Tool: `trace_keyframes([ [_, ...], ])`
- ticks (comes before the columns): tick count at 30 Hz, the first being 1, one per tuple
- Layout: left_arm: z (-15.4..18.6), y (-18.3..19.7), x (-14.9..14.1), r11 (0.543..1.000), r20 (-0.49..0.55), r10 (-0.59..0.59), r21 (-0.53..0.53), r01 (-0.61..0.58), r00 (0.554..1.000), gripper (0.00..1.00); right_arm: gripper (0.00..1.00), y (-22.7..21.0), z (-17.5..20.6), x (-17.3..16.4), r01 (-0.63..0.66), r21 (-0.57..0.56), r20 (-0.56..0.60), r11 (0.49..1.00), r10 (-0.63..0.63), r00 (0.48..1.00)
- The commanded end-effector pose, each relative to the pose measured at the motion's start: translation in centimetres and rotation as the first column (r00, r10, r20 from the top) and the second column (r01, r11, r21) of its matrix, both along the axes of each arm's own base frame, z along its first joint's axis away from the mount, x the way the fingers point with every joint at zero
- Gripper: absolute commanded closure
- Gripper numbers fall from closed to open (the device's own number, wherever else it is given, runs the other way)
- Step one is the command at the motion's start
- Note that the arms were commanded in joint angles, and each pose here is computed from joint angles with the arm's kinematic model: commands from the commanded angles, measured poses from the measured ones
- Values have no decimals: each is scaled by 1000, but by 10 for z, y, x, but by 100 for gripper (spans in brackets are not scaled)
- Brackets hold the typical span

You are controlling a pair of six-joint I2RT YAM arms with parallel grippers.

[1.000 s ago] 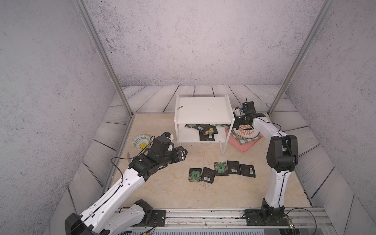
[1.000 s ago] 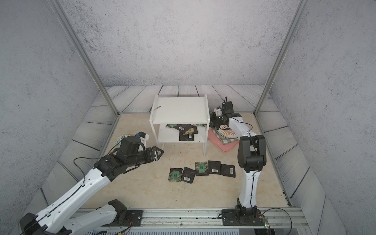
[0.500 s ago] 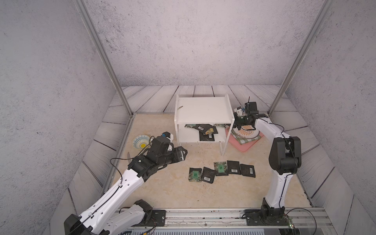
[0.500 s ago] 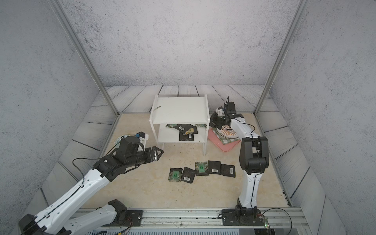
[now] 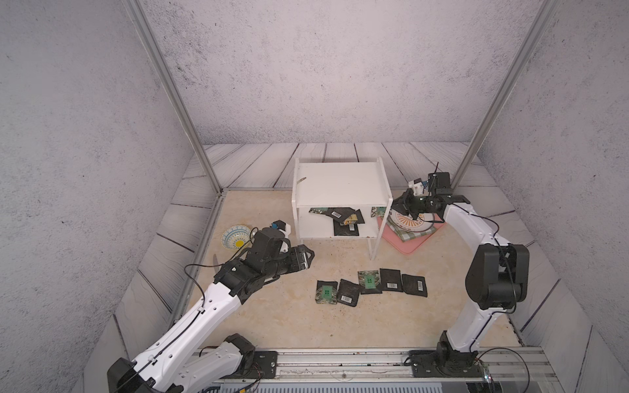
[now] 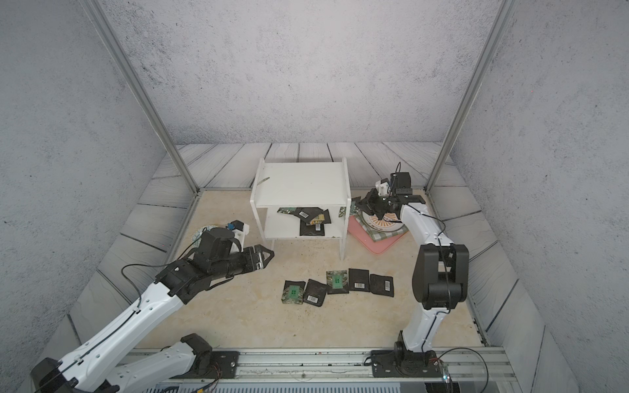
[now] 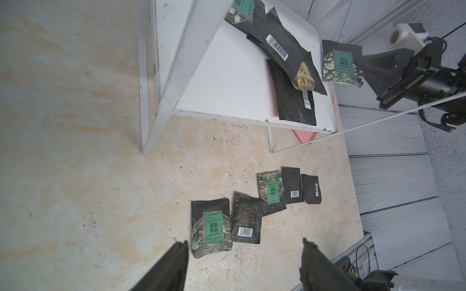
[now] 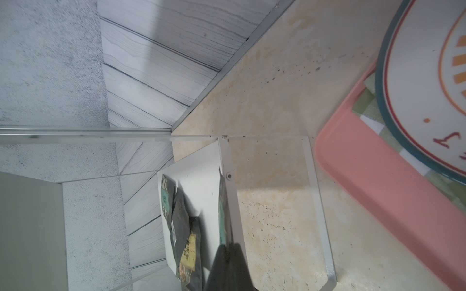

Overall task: Remove the tea bags from the shelf
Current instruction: Pick up the tea bag from the shelf, then place the tea bag at the center of the board.

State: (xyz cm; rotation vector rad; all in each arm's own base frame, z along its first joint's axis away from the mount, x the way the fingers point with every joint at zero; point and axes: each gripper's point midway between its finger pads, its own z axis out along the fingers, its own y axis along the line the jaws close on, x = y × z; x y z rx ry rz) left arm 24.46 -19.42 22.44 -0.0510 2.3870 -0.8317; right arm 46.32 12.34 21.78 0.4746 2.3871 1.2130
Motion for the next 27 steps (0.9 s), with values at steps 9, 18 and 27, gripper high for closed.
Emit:
trace_keyframes([
  [9, 20, -6, 5, 999, 56, -40, -17, 41, 998, 26, 97, -65, 32, -65, 201, -29, 36, 979, -200, 979],
  [18, 22, -15, 5, 996, 51, -82, -21, 83, 995, 26, 97, -129, 4, -129, 458, -122, -61, 881, -467, 882],
  [27, 12, -19, 2, 995, 35, -97, -17, 98, 995, 25, 98, -177, -60, -193, 642, -292, -180, 709, -700, 691],
])
